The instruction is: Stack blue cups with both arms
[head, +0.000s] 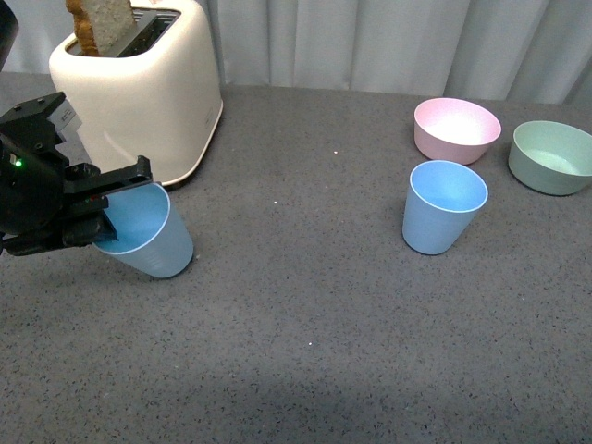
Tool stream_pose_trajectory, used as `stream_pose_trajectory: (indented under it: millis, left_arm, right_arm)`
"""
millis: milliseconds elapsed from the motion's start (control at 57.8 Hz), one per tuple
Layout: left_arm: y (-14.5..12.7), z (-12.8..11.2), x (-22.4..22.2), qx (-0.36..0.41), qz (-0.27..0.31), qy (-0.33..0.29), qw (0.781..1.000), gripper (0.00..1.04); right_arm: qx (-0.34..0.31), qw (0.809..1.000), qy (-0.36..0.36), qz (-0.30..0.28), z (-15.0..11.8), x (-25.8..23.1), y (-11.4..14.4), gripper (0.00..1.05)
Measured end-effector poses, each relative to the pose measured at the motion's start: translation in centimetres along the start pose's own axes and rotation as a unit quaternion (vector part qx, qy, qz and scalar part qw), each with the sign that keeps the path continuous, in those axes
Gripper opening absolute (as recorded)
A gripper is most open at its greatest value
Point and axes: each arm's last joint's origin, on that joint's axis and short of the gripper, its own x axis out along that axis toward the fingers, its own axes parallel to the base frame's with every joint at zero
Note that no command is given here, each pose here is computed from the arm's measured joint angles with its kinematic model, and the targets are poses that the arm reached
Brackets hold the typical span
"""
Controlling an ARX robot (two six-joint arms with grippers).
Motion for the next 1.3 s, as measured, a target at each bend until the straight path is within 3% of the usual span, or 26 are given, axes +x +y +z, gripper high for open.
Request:
stream_pose_trajectory:
  millis: [294,554,882,986,1003,1298]
  left_arm:
    - [-6.6,1.4,-0.5,0.067,-0.022,-0.031,0.997,0.04]
    - [-12.2,-0.2,1.8,0.1,-0.018,-0.004,0.995,0.04]
    - [-13.7,-0.2,2.5,0.096,-0.003,-0.004,0.995,0.04]
    - [-13.7,-0.2,2.5,0.096,-0.006,-0.001,0.995,0.15]
    - [-13.8,-0.2,2.5,0.096,-0.007,-0.001,0.995,0.21]
    - [-14.2,0.5,0.9,0.103,-0.009,-0.028,0.994,0.64]
  right_arm:
    - [0.0,1.0,0.0,0.0,0.0,0.0,0.0,0.95]
    - [0.0,1.0,0.0,0.0,0.0,0.0,0.0,0.95]
    - [0.0,1.0,0.0,0.0,0.0,0.0,0.0,0.95]
    - [0.0,1.0,0.0,0.0,0.0,0.0,0.0,0.95]
    - [0.0,1.0,0.0,0.0,0.0,0.0,0.0,0.95]
    - [0.0,1.0,0.0,0.0,0.0,0.0,0.0,0.95]
